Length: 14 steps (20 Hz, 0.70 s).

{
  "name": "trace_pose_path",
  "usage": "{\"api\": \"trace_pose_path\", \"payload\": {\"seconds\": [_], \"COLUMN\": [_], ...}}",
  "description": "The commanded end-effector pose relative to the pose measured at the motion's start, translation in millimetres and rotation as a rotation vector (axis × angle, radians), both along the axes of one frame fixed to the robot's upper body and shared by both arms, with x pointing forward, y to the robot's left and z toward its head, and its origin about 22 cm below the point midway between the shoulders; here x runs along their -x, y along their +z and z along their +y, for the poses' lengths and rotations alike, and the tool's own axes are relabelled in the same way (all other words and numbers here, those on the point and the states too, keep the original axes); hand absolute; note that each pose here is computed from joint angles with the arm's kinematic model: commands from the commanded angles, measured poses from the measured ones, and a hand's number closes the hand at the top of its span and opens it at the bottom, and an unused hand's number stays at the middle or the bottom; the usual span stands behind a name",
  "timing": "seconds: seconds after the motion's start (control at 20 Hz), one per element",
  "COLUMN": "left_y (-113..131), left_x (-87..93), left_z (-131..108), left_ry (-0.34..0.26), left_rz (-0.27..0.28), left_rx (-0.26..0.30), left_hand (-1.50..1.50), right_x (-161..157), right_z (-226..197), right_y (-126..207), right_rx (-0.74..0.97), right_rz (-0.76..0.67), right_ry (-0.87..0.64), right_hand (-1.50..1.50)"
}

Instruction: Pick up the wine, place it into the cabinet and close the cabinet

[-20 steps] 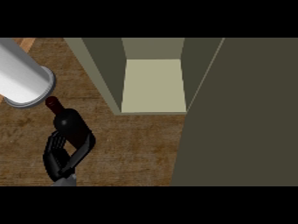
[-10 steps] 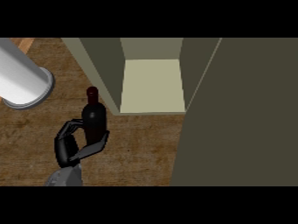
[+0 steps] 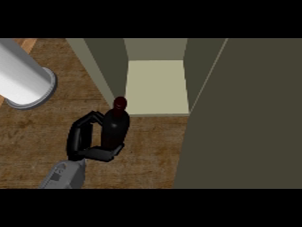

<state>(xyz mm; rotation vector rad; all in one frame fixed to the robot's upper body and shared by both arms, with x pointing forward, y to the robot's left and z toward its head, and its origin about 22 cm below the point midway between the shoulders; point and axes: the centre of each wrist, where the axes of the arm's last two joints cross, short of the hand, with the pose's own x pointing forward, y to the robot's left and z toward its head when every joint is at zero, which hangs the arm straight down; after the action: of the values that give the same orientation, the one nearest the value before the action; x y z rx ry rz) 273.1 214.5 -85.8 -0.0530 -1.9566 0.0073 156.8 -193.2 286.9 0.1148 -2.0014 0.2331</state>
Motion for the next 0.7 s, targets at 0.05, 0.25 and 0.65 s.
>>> {"api": "trace_pose_path", "payload": {"seconds": [0.05,0.25,0.65], "left_y": [44.8,70.9,150.0], "left_x": [-7.8,-3.7,1.8], "left_z": [-16.1,-51.4,-94.7], "left_ry": [-0.121,-0.184,-0.168], "left_rz": [-0.026,-0.023,-0.034], "left_rx": [0.015,0.114,0.152], "left_hand": [1.50,1.50,1.50], "right_x": [27.2,7.5,26.5], "right_z": [-10.3,-11.9,-8.6], "right_y": [-6.1,2.2,-8.3], "right_rx": [-0.012,-0.020,-0.027], "right_rz": [0.017,0.029,0.023], "right_ry": [0.058,0.041,0.046], "right_hand": [-1.50,-1.50,-1.50]}}
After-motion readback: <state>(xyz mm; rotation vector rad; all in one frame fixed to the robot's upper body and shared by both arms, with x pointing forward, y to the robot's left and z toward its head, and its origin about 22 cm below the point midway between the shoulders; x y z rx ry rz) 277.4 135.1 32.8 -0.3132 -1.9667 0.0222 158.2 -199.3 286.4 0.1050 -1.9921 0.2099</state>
